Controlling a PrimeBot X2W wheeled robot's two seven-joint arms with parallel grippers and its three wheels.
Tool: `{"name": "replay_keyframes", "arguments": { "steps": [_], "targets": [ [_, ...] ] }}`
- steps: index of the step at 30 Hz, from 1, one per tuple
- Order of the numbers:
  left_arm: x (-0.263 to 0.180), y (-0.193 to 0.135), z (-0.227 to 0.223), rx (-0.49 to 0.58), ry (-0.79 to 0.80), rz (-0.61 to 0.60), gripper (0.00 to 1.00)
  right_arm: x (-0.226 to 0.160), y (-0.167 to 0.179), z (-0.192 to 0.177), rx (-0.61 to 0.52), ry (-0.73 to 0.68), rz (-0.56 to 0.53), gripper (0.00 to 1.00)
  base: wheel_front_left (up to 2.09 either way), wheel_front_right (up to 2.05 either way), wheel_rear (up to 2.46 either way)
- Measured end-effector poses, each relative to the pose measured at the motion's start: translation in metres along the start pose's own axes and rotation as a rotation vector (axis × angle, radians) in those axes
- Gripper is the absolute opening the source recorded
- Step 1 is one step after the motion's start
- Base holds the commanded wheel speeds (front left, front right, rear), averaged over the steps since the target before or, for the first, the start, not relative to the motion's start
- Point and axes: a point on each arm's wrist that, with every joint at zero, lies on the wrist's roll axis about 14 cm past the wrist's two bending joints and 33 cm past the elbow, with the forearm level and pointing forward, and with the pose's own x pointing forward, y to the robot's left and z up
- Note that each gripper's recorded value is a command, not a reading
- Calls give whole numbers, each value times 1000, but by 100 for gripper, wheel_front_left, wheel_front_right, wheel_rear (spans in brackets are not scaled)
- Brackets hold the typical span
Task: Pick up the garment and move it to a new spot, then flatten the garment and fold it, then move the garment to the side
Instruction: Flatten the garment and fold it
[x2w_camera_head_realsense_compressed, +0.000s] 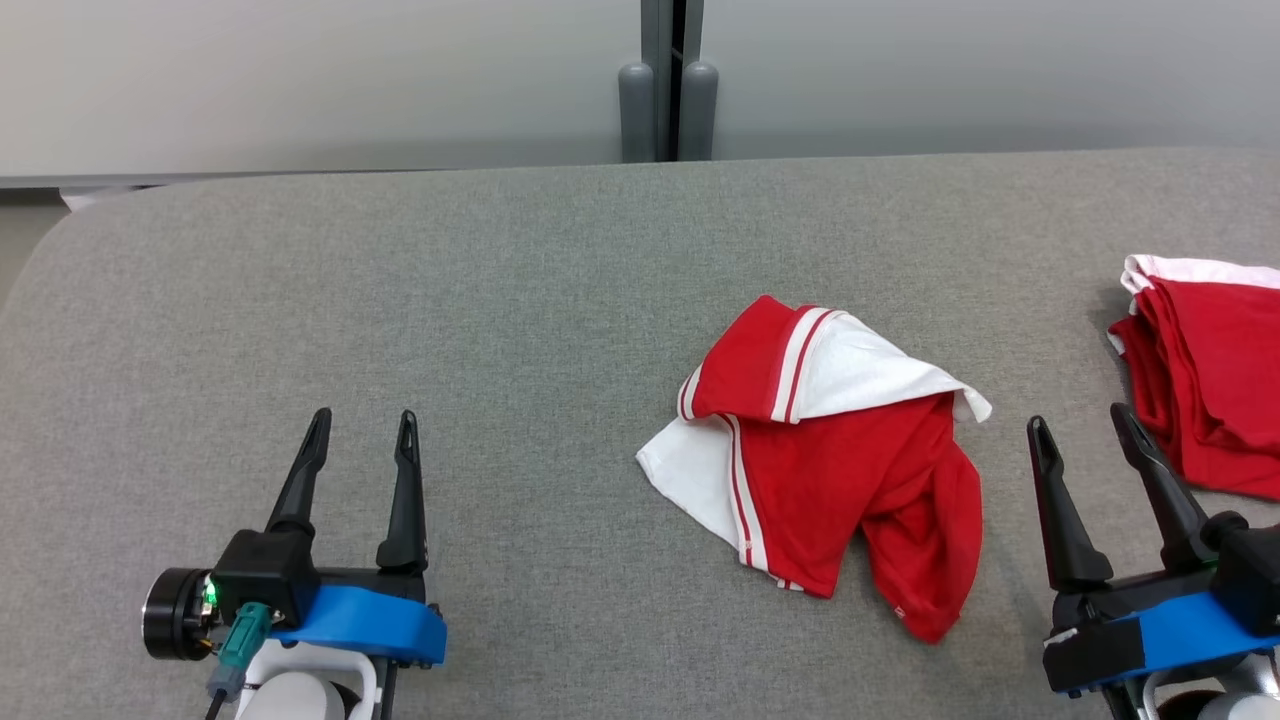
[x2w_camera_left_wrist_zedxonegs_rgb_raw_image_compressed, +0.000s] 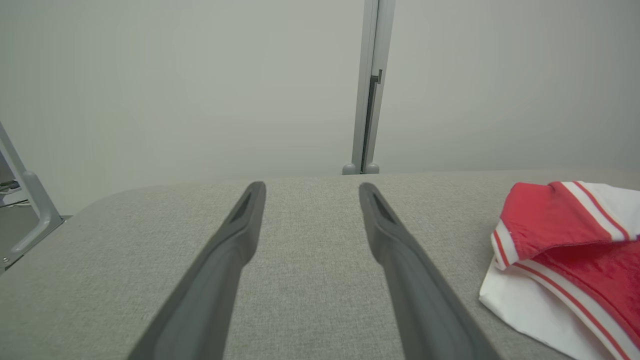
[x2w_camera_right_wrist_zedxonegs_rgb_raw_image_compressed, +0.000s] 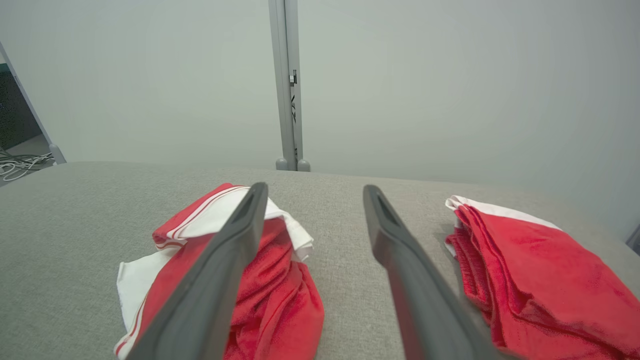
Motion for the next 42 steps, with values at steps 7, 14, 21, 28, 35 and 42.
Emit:
{"name": "replay_keyframes", "arguments": {
  "steps": [7, 14, 21, 28, 35, 42],
  "targets": [
    [-13, -1, 0, -4, 5, 4, 100, -18, 2, 8, 8, 2, -18, 100, 0, 0, 0],
    [-14, -2, 2, -7, 4, 1, 100, -20, 3, 11, 18, -1, -23, 100, 0, 0, 0],
    [-13, -3, 2, -3, 6, 0, 100, -20, 4, 9, 27, 3, -22, 100, 0, 0, 0],
    [-13, -3, 2, -2, 6, 1, 100, -19, 5, 8, 32, 7, -21, 100, 0, 0, 0],
    [-12, -2, 0, -1, 10, 2, 100, -18, 6, 4, 34, 19, -18, 100, 0, 0, 0],
    [-7, -2, -2, -2, 16, -2, 100, -17, 34, -27, 59, 133, 73, 100, 0, 0, 0]
  ]
}}
